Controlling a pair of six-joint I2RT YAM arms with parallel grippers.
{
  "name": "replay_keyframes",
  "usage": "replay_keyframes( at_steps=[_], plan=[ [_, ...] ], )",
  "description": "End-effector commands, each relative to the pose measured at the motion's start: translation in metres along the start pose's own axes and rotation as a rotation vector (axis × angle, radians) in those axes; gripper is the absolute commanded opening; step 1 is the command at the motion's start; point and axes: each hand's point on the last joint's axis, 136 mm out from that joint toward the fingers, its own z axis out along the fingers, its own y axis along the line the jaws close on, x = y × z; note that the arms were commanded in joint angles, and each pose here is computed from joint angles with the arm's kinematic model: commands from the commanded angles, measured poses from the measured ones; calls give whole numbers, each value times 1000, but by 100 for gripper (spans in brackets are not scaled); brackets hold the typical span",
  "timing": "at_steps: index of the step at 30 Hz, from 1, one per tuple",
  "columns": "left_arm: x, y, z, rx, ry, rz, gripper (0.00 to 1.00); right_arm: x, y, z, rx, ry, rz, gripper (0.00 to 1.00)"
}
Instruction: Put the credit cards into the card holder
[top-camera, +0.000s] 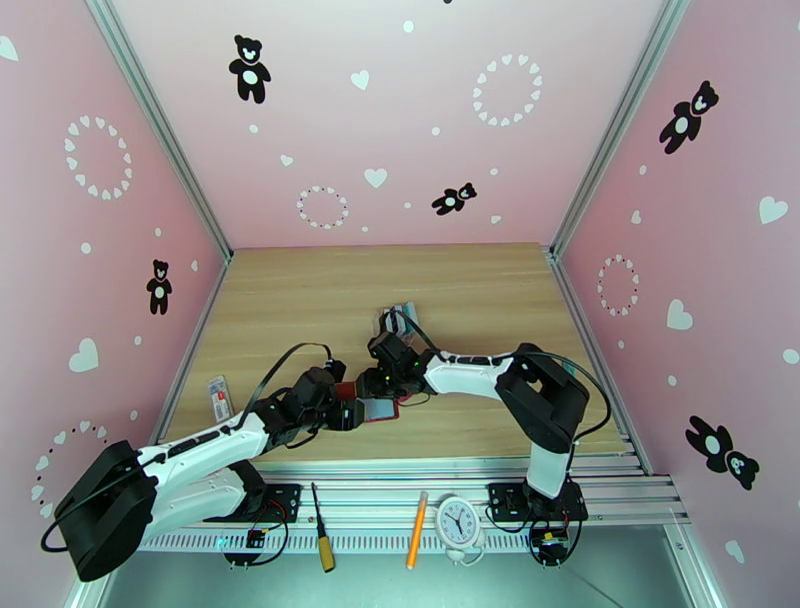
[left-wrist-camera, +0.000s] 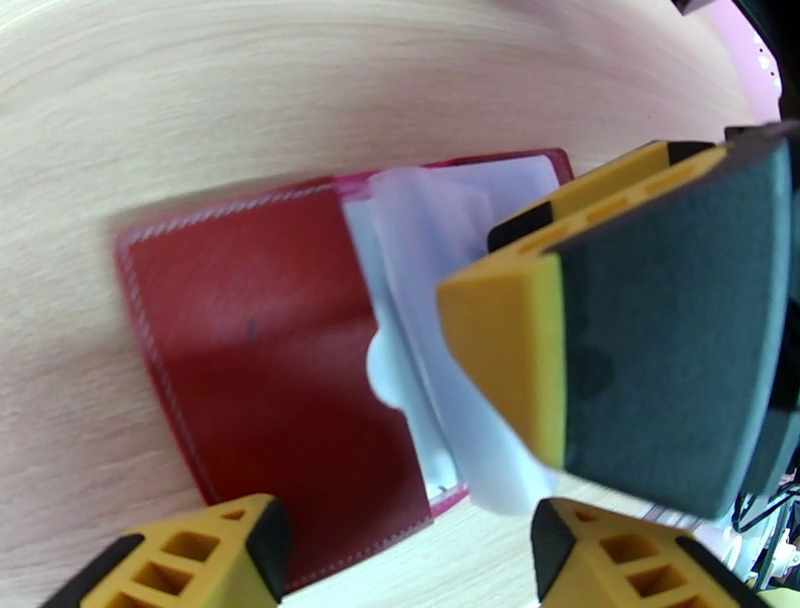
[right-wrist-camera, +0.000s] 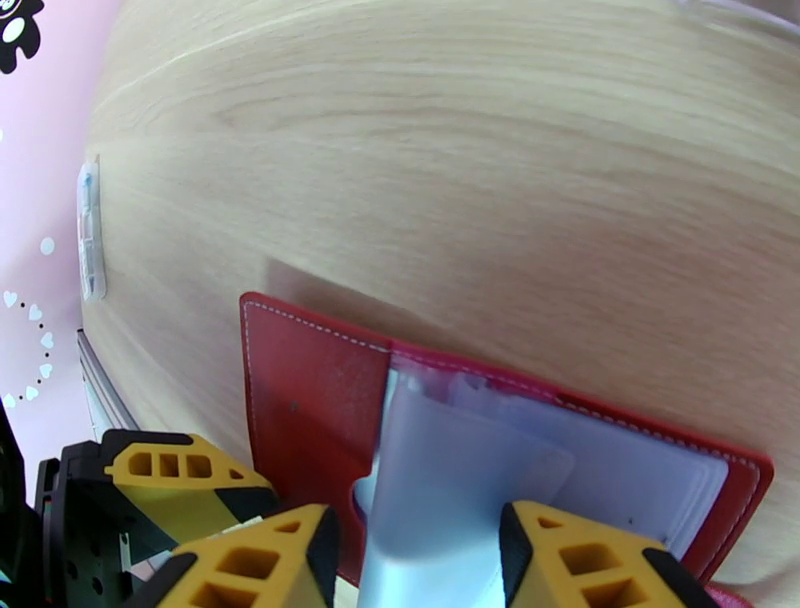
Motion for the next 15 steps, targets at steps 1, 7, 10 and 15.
replay_keyframes(
  at_steps=[1,7,10,15],
  plan=[
    [0,-4,-1,10,9,19,70,-3,15,4,-41,1,-2,49],
    [3,-5,6,19,32,12,71,-1,13,3,-32,0,6,49],
    [4,-4,7,18,34,8,71,-2,0,1,4,-8,25,49],
    [-4,-8,-7,26,-16,2,71,-2,-17,-2,28,-18,60,49]
  ],
)
